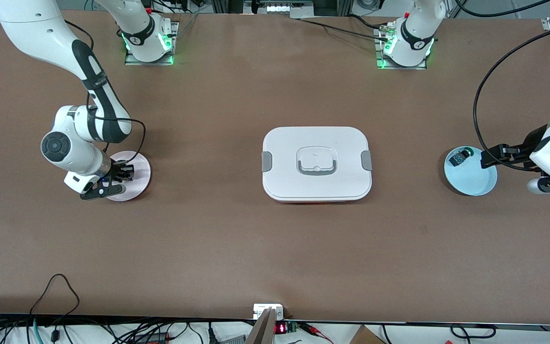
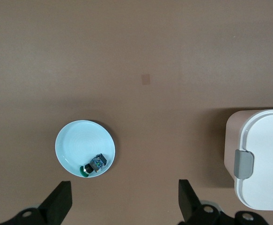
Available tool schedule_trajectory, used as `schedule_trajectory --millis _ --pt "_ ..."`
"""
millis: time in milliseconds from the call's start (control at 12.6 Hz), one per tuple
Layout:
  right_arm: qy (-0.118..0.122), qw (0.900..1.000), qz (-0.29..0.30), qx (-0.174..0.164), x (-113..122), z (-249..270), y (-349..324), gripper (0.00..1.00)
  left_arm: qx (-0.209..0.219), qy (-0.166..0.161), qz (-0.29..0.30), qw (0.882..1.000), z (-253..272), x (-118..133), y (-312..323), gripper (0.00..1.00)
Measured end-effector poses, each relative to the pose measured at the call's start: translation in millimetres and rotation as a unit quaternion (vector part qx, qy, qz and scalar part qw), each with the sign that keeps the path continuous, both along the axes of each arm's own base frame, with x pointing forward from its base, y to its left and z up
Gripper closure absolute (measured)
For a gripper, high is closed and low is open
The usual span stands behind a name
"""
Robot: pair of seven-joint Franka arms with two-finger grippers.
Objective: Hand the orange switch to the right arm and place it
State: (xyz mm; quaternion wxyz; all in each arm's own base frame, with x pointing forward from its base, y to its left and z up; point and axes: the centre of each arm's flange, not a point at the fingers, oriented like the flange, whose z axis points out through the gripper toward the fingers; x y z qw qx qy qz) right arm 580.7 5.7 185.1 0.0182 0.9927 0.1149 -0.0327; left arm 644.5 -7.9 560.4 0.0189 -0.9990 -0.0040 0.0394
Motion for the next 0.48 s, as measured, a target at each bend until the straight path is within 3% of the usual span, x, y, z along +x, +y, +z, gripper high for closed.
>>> schedule_trajectory --millis 238,477 --pt "-0.026 1.0 0.001 0.001 13 25 1 0.38 0.001 -0.001 0.001 1.0 0 0 1 0.0" --pt "-0.057 0.998 0.003 0.005 24 105 5 0.04 -0.003 -0.035 0.017 0.999 1 -18 -2 0.0"
